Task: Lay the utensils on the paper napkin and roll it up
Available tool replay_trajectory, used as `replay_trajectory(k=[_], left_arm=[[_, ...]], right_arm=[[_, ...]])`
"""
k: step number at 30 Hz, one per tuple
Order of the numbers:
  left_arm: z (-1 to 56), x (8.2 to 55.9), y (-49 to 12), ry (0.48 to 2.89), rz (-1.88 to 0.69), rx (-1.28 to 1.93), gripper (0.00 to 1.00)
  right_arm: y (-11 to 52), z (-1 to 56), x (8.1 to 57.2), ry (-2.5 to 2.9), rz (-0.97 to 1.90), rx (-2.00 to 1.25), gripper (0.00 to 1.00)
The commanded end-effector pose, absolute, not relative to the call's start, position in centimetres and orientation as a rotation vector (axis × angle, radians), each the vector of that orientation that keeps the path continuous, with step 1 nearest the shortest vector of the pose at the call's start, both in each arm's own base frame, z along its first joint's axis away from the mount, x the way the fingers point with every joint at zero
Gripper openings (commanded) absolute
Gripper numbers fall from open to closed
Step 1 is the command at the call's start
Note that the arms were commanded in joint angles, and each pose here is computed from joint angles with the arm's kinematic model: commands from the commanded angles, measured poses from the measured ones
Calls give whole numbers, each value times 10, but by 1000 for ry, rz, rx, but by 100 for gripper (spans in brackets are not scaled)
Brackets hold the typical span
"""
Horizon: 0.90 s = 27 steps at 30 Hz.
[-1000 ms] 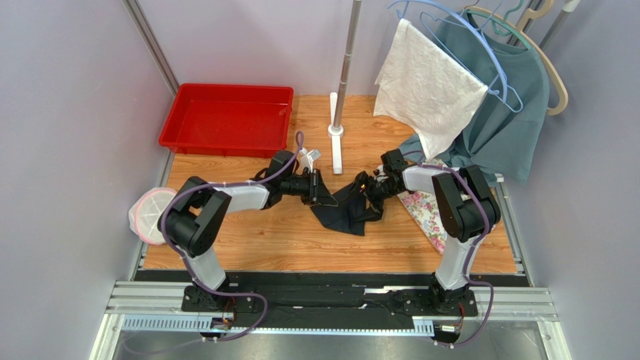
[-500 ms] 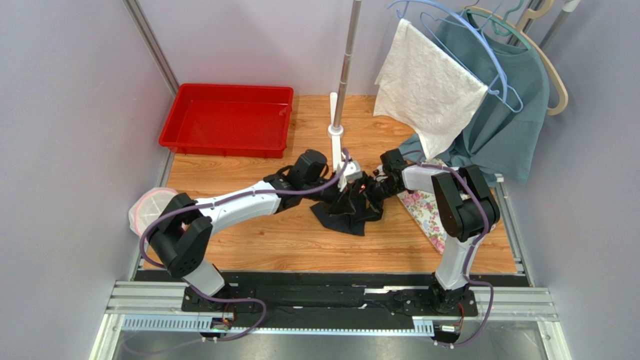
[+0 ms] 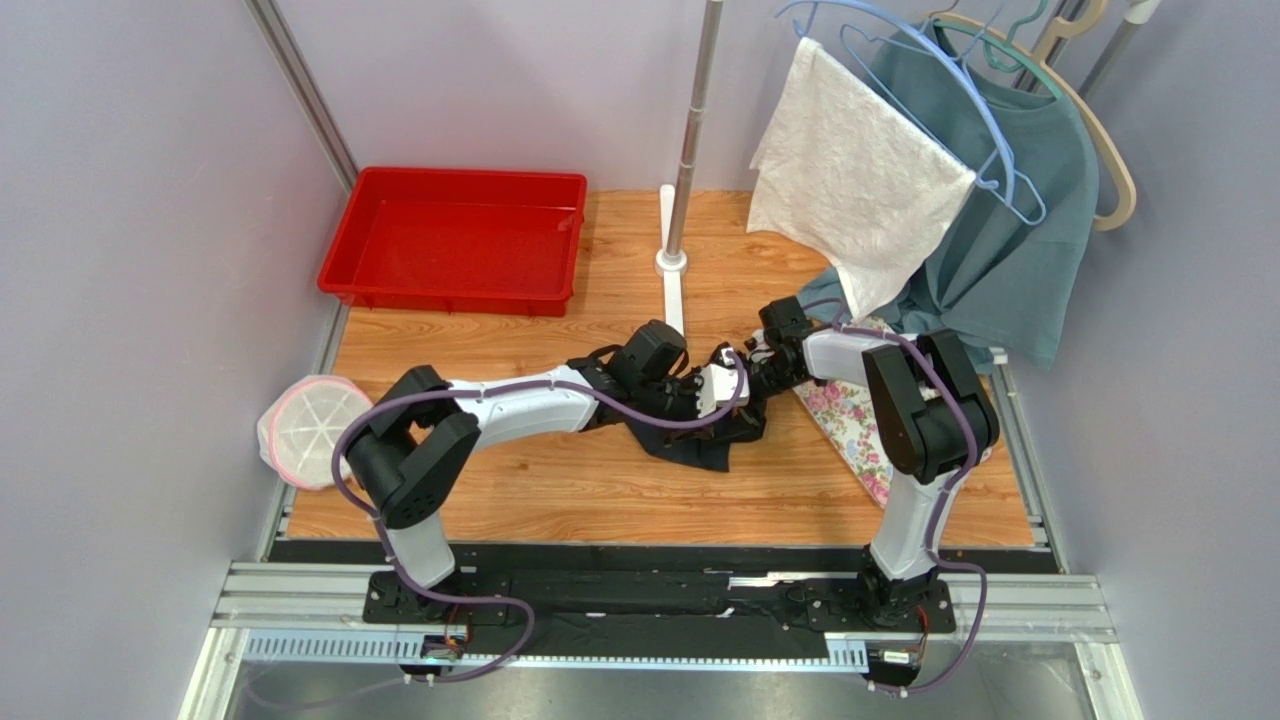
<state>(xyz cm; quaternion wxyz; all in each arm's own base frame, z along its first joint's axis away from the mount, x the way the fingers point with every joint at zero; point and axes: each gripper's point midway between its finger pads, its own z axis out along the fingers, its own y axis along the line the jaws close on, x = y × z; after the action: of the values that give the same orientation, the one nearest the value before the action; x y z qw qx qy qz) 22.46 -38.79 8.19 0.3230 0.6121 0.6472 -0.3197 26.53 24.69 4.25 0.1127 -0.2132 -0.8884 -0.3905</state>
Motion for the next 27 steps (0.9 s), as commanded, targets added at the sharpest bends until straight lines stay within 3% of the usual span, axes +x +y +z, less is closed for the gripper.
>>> replay_trajectory(k=[1, 22, 23, 26, 27], left_arm=[[85, 239, -398, 1560, -735, 1702, 12], [29, 245, -372, 1673, -572, 1843, 2], [30, 245, -372, 1670, -574, 1840, 2], [28, 242, -372, 1672, -588, 1841, 2], [28, 241, -372, 1667, -596, 1844, 1]], right_arm=[[248, 38, 264, -2624, -1106, -604, 82], [252, 85, 267, -2624, -1228, -501, 81], [252, 88, 269, -2637, -1232, -494, 79], [249, 92, 272, -2687, -1222, -480, 62], [248, 92, 274, -2704, -1213, -485, 50]])
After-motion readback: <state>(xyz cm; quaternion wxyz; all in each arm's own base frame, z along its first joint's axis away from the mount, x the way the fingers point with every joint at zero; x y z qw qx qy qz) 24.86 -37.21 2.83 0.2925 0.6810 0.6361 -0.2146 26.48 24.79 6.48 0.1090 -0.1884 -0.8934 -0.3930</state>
